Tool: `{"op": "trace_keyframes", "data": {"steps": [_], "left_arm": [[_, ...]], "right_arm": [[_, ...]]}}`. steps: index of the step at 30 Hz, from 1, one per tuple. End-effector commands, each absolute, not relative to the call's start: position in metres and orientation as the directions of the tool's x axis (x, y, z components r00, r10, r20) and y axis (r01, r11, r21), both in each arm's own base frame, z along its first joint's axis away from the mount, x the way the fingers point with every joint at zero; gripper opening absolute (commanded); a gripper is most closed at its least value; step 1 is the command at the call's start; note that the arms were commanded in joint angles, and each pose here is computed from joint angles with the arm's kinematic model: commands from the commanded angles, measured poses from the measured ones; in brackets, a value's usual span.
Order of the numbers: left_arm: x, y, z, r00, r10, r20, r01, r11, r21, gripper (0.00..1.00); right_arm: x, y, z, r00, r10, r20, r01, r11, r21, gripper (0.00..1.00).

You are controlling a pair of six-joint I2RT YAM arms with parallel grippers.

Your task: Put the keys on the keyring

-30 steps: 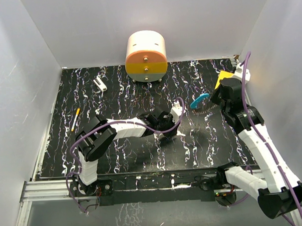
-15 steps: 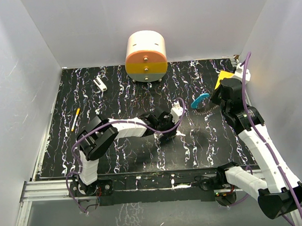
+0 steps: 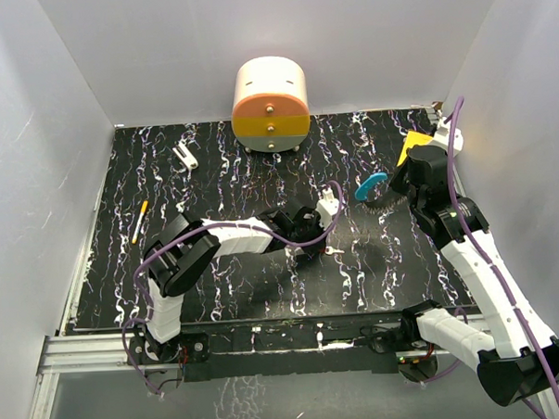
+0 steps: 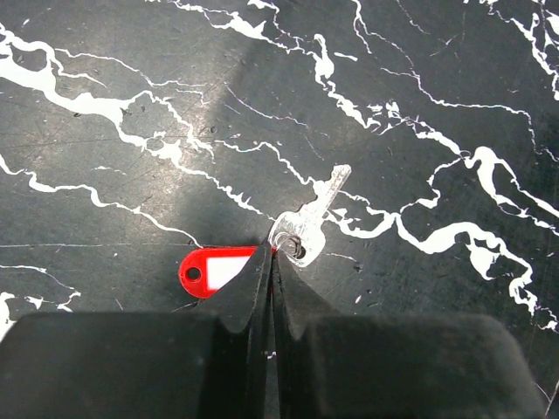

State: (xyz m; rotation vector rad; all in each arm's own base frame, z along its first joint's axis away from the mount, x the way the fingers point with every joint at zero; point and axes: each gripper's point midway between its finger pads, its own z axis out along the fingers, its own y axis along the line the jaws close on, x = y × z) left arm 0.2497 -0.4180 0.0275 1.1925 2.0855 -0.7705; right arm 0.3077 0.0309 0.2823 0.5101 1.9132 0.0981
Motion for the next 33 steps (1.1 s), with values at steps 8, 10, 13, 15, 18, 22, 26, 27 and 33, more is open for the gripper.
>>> {"op": "trace_keyframes", "data": {"steps": [8, 10, 13, 15, 18, 22, 26, 27, 33], "left_arm": [[0.259, -0.417, 0.082, -0.418, 0.494, -0.762, 0.891, 0.387, -0.237, 0.00], [0.270, -0.404, 0.098, -0.435, 0.482, -0.761, 0.881, 0.403, -0.248, 0.00], [0.290, -0.380, 0.130, -0.426, 0.467, -0.774, 0.876, 0.428, -0.224, 0.00], [0.306, -0.359, 0.149, -0.407, 0.469, -0.784, 0.867, 0.468, -0.170, 0.00], [0.326, -0.332, 0.185, -0.361, 0.455, -0.814, 0.855, 0.511, -0.093, 0.00], [0.332, -0.308, 0.221, -0.288, 0.440, -0.851, 0.861, 0.508, -0.028, 0.00], [0.321, -0.295, 0.243, -0.258, 0.430, -0.865, 0.893, 0.449, -0.043, 0.00], [0.319, -0.291, 0.248, -0.253, 0.424, -0.870, 0.896, 0.441, -0.045, 0.00], [0.320, -0.253, 0.260, -0.262, 0.403, -0.877, 0.885, 0.462, -0.052, 0.00]], "right_arm": [[0.314, 0.045, 0.312, -0.222, 0.374, -0.900, 0.159, 0.925, 0.345, 0.08], [0.311, 0.061, 0.312, -0.238, 0.347, -0.907, 0.053, 0.937, 0.345, 0.08], [0.302, 0.083, 0.311, -0.254, 0.336, -0.907, -0.088, 0.926, 0.367, 0.08], [0.297, 0.095, 0.306, -0.278, 0.333, -0.901, -0.155, 0.910, 0.384, 0.08], [0.290, 0.116, 0.300, -0.319, 0.323, -0.891, -0.266, 0.872, 0.412, 0.08], [0.275, 0.156, 0.297, -0.395, 0.312, -0.864, -0.455, 0.750, 0.479, 0.08], [0.262, 0.184, 0.295, -0.464, 0.321, -0.825, -0.567, 0.608, 0.556, 0.08], [0.258, 0.189, 0.292, -0.487, 0.322, -0.812, -0.581, 0.575, 0.576, 0.08], [0.233, 0.214, 0.266, -0.645, 0.338, -0.685, -0.587, 0.355, 0.728, 0.08]]}}
